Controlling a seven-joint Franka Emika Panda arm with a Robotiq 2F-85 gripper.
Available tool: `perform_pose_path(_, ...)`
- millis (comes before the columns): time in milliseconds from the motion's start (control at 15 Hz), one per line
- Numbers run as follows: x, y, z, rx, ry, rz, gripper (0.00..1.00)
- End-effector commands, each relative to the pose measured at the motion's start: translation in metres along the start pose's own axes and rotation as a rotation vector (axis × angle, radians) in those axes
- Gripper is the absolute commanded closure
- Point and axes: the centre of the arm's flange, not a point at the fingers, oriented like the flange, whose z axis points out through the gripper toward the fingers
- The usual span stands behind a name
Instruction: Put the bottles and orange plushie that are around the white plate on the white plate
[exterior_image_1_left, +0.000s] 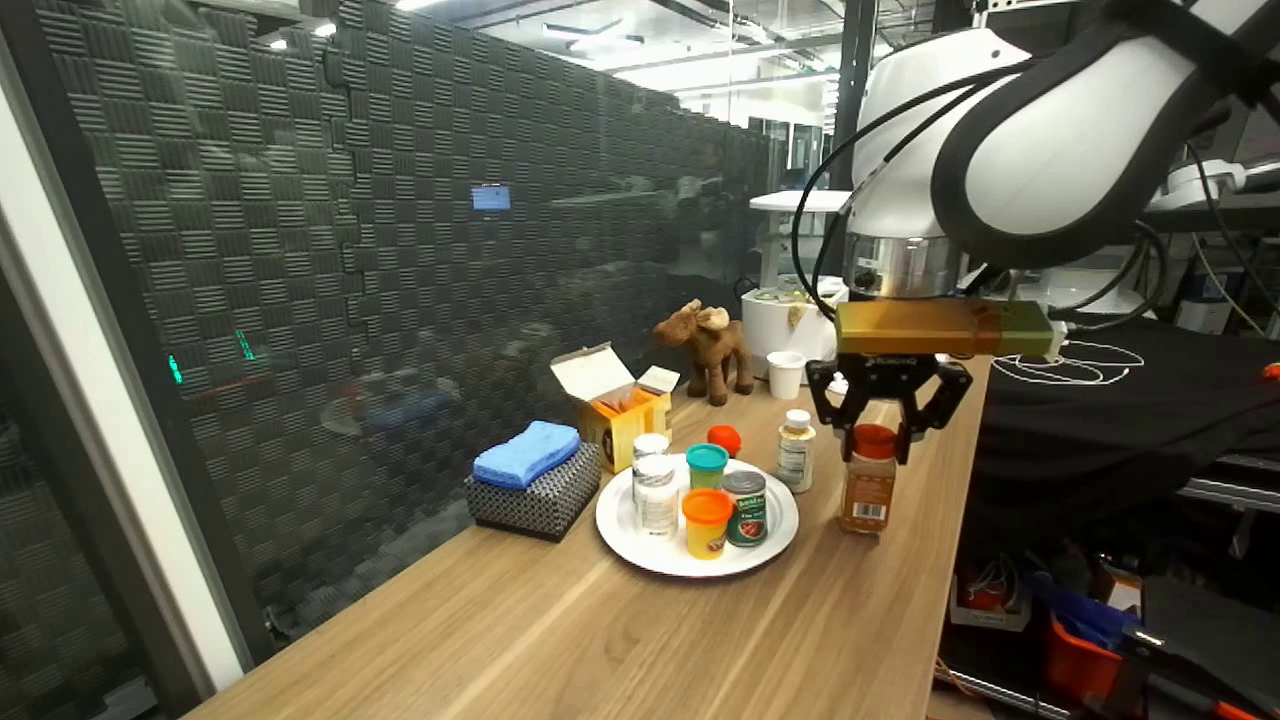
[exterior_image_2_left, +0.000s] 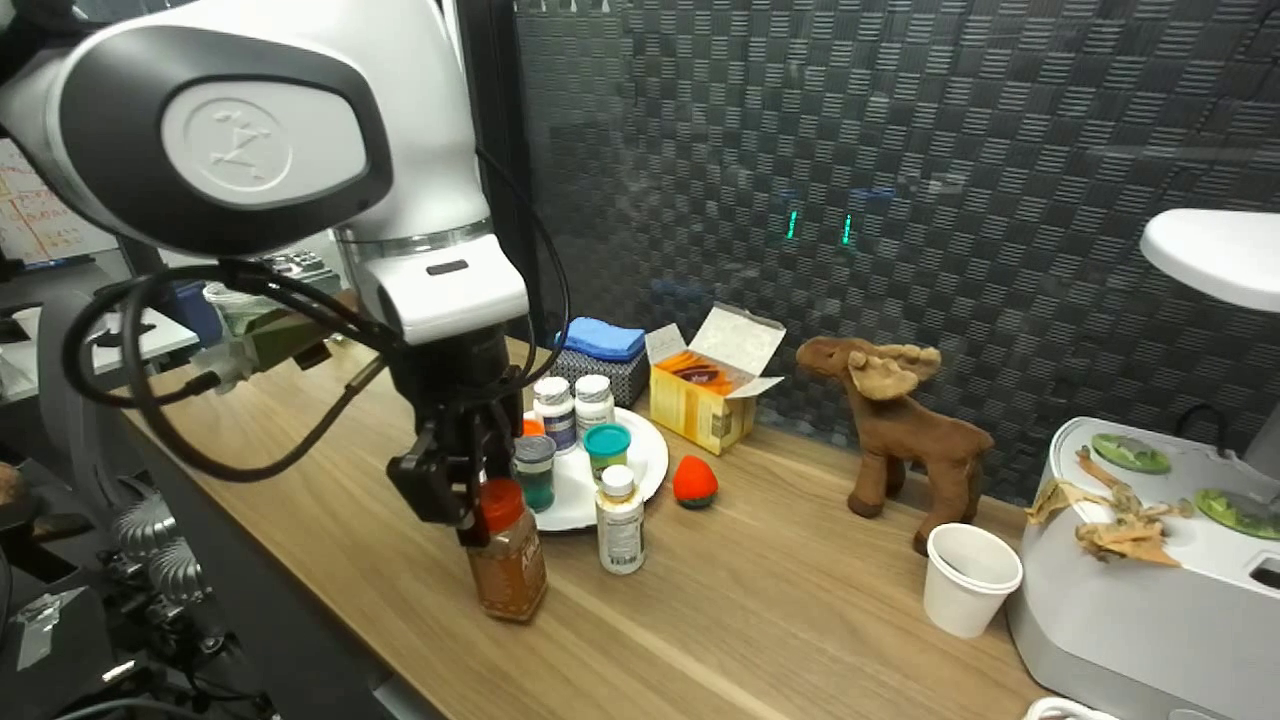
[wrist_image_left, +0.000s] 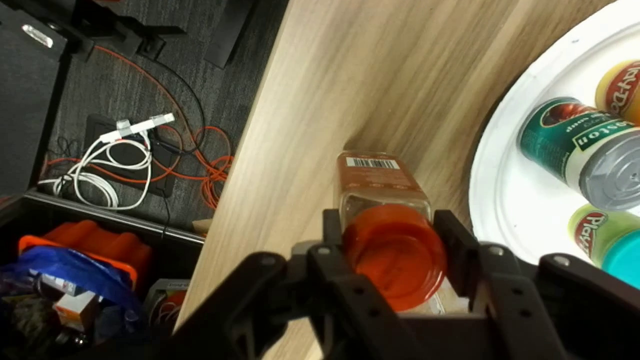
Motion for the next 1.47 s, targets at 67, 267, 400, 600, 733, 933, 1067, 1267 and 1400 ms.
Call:
perform_pose_path(67, -0.021, -0.021, -0.044, 0.016, 0.143, -0.069, 0.75)
perform_pose_path(267, -0.030, -0.045, -0.062, 0.045, 0.218, -0.138, 0.75)
perform_pose_path(400, -0.033, -0.059, -0.072, 0.060, 0.290, -0.181, 0.76)
perform_pose_path(600, -0.035, -0.076, -0.082, 0.087, 0.383, -0.248, 0.76)
perform_pose_path(733, -0.033, -0.086, -0.084, 0.099, 0.413, -0.286, 0.76)
perform_pose_path(933, -0.033, -0.100, -0.082, 0.141, 0.406, -0.345, 0.76)
perform_pose_path(1067, -0.037, -0.113, -0.075, 0.185, 0.385, -0.379, 0.76)
perform_pose_path(1267, -0.042, -0.130, -0.065, 0.244, 0.366, -0.412, 0.76)
perform_pose_path(1400, -0.046, -0.136, -0.060, 0.260, 0.353, -0.433, 0.76)
